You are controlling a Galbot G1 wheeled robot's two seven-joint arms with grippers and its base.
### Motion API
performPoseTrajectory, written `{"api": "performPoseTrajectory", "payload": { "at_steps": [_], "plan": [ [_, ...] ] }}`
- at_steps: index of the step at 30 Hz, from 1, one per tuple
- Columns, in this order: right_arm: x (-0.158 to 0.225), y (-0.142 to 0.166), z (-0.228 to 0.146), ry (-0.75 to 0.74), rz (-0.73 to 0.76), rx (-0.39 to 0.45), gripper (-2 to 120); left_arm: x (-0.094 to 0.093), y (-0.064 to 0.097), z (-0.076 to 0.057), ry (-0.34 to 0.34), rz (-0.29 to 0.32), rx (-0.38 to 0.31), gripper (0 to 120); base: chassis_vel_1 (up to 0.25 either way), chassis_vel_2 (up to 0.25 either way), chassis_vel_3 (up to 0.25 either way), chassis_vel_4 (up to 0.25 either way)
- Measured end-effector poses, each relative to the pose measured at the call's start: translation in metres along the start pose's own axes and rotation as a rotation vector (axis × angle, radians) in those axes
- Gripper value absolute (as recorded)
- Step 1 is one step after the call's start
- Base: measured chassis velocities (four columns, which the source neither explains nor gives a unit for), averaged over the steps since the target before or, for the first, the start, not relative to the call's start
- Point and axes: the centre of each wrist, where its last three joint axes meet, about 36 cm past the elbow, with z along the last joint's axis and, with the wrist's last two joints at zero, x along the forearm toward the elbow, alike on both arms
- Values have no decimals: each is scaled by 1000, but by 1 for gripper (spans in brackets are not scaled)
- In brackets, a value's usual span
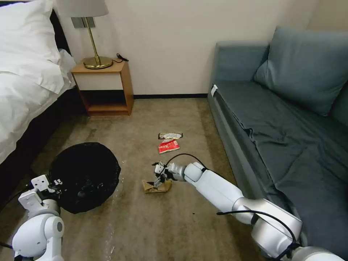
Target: Pick up the trash bin, then pick up the garbage on the floor and place it into the trash bin.
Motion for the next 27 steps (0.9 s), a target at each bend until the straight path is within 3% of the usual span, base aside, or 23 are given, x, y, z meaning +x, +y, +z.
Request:
{"api": "performPoseTrajectory", "payload": {
  "at_steps": [11,23,27],
  "plan": [
    [-7,18,22,44,45,-13,100,1,-3,4,3,3,-4,1,0,0,0,0],
    [-10,40,43,120,85,-61,100,8,7,5,-4,-10,-8,1,0,0,0,0],
    [-9,43,48,132,91,-66,93,10,9,5,-7,-9,-8,1,0,0,0,0]
  ]
}}
